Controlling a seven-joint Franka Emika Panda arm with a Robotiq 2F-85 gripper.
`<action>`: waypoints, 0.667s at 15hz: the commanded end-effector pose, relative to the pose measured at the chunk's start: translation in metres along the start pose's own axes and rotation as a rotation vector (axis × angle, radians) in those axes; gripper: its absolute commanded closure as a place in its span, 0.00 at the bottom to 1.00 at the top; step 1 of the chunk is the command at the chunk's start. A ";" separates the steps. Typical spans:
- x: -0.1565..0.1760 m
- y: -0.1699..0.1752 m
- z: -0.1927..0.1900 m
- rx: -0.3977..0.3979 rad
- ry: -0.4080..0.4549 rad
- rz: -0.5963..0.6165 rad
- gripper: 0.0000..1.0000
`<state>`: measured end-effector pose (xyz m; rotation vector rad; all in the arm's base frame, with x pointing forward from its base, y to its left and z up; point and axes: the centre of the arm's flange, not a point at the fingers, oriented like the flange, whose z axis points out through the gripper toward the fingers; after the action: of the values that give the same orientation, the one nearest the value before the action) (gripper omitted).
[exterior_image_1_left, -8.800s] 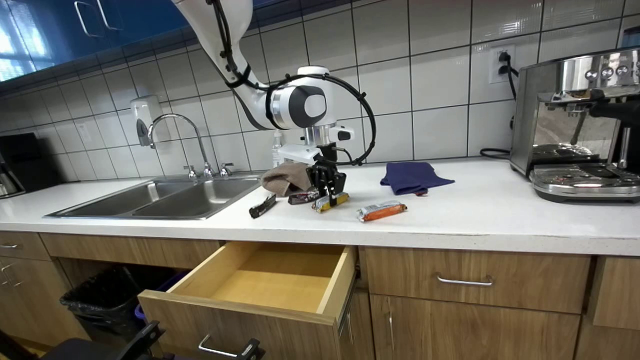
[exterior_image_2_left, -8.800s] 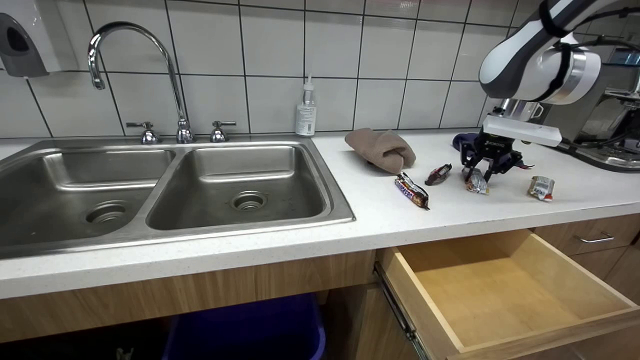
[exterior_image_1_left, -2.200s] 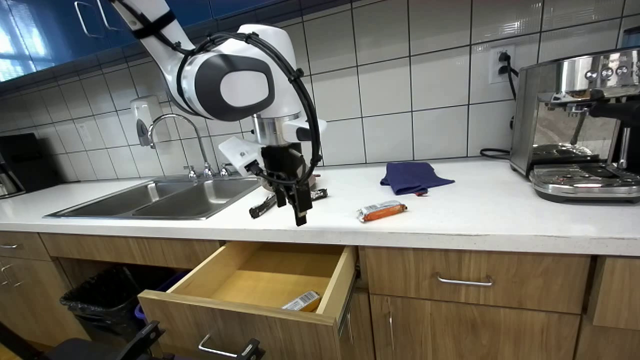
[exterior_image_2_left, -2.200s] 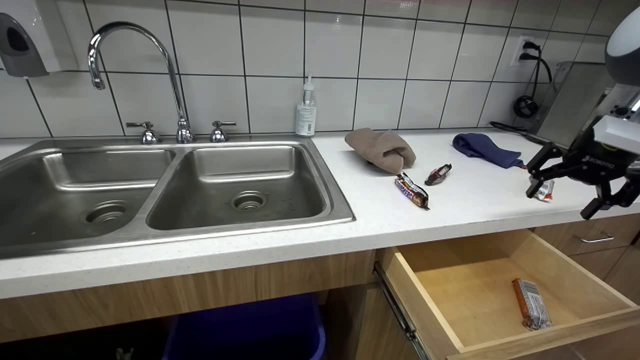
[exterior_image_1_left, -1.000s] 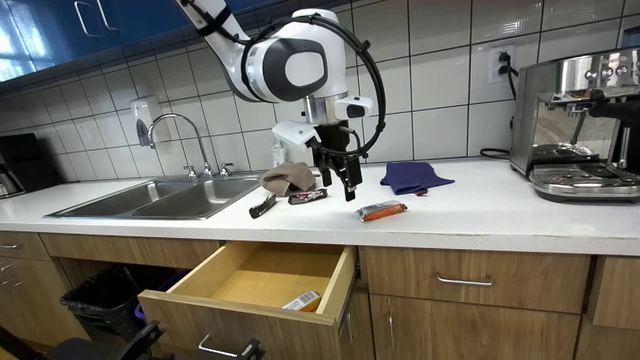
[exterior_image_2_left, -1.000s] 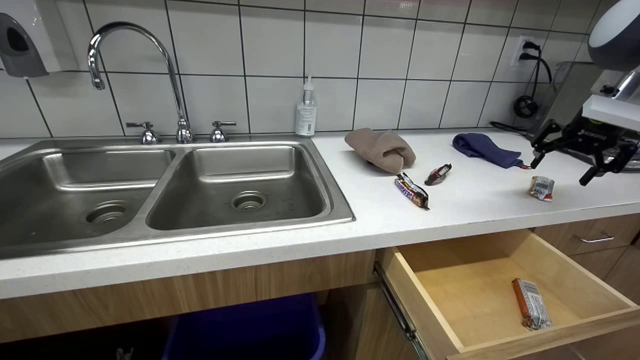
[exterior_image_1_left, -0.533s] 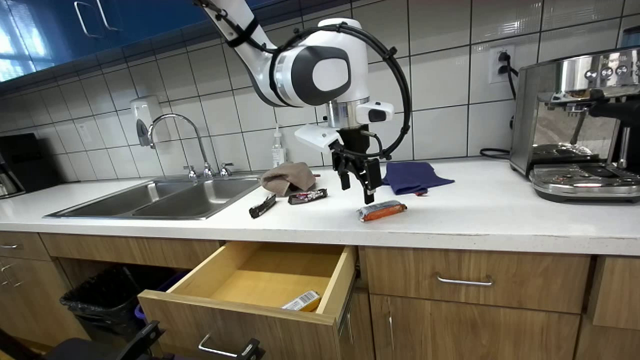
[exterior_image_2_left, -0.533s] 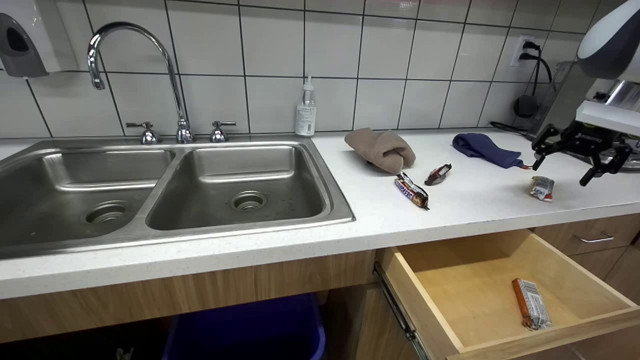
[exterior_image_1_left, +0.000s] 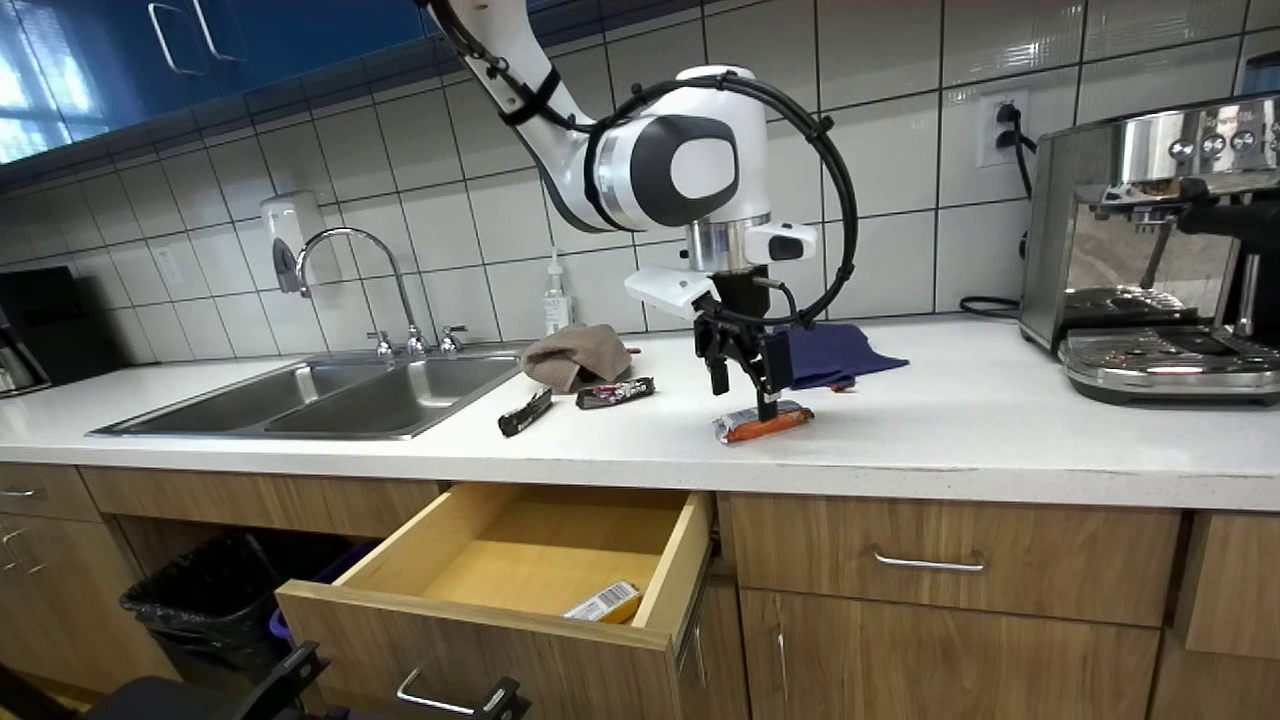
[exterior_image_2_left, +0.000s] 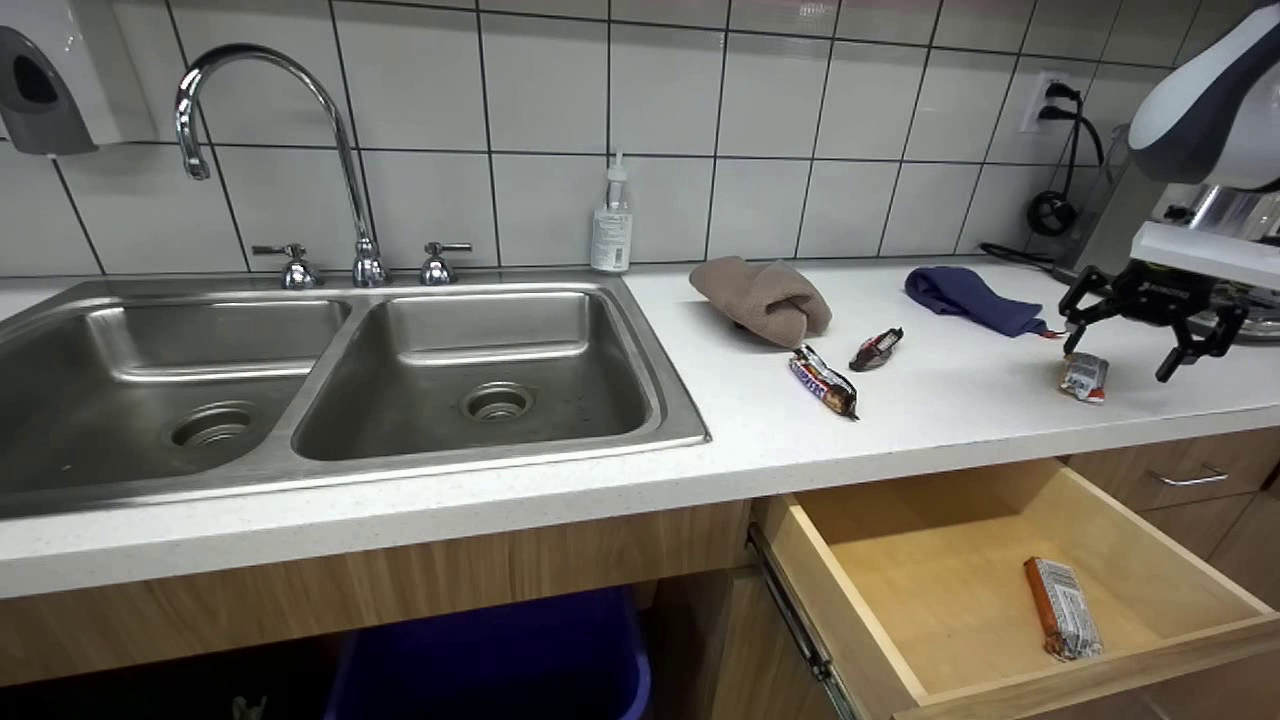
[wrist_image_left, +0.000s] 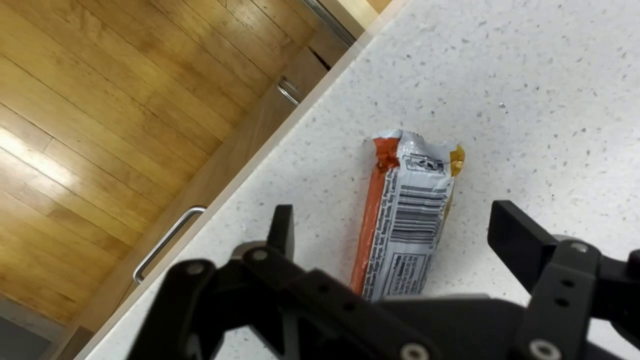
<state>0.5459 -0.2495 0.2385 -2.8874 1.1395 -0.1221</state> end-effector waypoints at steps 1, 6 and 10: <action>0.024 -0.007 0.005 -0.027 -0.030 0.023 0.00; 0.037 -0.014 0.013 -0.039 -0.045 0.027 0.00; 0.046 -0.018 0.018 -0.045 -0.057 0.029 0.00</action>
<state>0.5763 -0.2574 0.2243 -2.8931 1.1575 -0.0581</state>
